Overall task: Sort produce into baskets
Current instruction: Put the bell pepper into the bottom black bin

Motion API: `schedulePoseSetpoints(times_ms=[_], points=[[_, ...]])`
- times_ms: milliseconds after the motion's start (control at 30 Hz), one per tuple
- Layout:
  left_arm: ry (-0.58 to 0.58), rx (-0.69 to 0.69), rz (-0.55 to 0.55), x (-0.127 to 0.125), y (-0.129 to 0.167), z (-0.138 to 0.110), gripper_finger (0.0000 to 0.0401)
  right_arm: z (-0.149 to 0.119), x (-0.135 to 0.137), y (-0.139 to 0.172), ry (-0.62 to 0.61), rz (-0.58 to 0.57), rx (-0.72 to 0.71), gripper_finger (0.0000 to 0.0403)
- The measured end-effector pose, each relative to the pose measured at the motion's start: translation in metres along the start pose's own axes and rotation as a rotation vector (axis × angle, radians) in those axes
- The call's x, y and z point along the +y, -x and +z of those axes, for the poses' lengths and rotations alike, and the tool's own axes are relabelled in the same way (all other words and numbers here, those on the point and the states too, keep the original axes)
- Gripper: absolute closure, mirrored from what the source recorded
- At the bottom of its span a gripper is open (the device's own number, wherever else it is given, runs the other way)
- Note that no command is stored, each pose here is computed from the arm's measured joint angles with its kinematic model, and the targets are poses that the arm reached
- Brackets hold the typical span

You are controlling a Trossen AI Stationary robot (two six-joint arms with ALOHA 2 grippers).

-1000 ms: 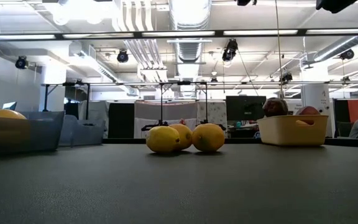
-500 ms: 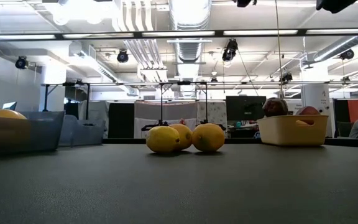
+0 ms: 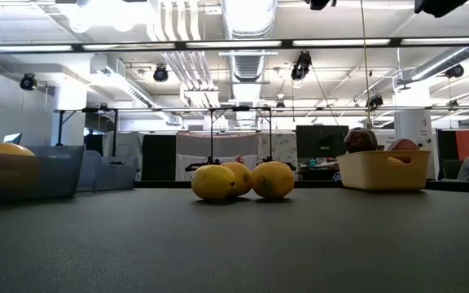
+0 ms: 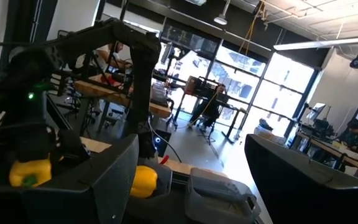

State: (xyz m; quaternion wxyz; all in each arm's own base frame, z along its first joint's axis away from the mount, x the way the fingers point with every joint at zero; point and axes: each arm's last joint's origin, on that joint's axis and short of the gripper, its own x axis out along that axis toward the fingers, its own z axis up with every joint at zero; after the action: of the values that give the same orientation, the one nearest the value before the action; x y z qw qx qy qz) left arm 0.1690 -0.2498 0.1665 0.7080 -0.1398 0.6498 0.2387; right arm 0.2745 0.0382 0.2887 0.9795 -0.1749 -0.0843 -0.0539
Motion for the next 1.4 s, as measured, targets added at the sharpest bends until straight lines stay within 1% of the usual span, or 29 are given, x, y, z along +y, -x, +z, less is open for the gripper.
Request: schedulePoseSetpoints(times_ms=[67,133,200,300,333,400,433,500,600,667,767,867,933,1033,1233,1300,1400], points=[[-0.013,-0.007,0.022,0.004,0.011,0.008,0.0103,0.0,0.0,0.0,0.002,0.002,0.004,0.0117],[-0.024,-0.032,0.072,0.013,0.025,0.016,0.0103,0.0,0.0,0.0,0.003,0.002,0.005,0.0117],[-0.025,-0.077,0.134,0.025,0.045,0.025,0.0103,0.0,0.0,0.0,0.004,0.002,0.005,0.0117],[-0.015,-0.168,0.253,0.05,0.075,0.037,0.0103,0.0,0.0,0.0,0.004,0.002,0.005,0.0117],[0.008,-0.203,0.252,0.056,0.082,0.042,0.0103,-0.001,0.0,0.0,0.004,0.002,0.005,0.0117],[0.048,-0.279,0.17,0.069,0.089,0.051,0.0103,-0.001,0.0,0.0,0.003,0.002,0.006,0.0117],[0.087,-0.31,0.162,0.078,0.09,0.055,0.0103,-0.001,0.0,0.0,0.004,0.003,0.007,0.0117],[0.168,-0.32,0.183,0.096,0.087,0.063,0.0103,-0.001,0.0,0.0,0.005,0.005,0.012,0.0117],[0.241,-0.274,0.272,0.123,0.071,0.067,0.0103,-0.002,0.0,0.0,0.006,0.003,0.014,0.0117],[0.288,-0.239,0.298,0.139,0.058,0.068,0.0103,-0.002,0.0,0.0,0.008,0.002,0.019,0.0117],[0.396,-0.148,0.323,0.156,0.038,0.07,0.0103,-0.002,-0.001,0.0,0.008,0.002,0.021,0.0117],[0.479,-0.091,0.352,0.168,0.022,0.069,0.0103,-0.003,-0.001,0.0,0.009,-0.001,0.022,0.0117],[0.517,-0.07,0.367,0.171,0.013,0.069,0.0103,-0.003,-0.002,-0.001,0.009,-0.003,0.023,0.0117],[0.559,-0.074,0.351,0.168,0.01,0.072,0.0094,-0.004,-0.002,-0.001,0.01,-0.004,0.027,0.0117],[0.55,-0.064,0.406,0.161,0.003,0.075,0.0052,-0.004,-0.002,-0.001,0.001,-0.003,0.03,0.0117],[0.543,-0.06,0.423,0.16,0.001,0.075,0.0048,-0.004,-0.002,-0.001,0.001,-0.003,0.03,0.0117],[0.517,-0.044,0.448,0.157,-0.003,0.076,0.0056,-0.004,-0.002,-0.001,-0.004,-0.003,0.03,0.0117]])
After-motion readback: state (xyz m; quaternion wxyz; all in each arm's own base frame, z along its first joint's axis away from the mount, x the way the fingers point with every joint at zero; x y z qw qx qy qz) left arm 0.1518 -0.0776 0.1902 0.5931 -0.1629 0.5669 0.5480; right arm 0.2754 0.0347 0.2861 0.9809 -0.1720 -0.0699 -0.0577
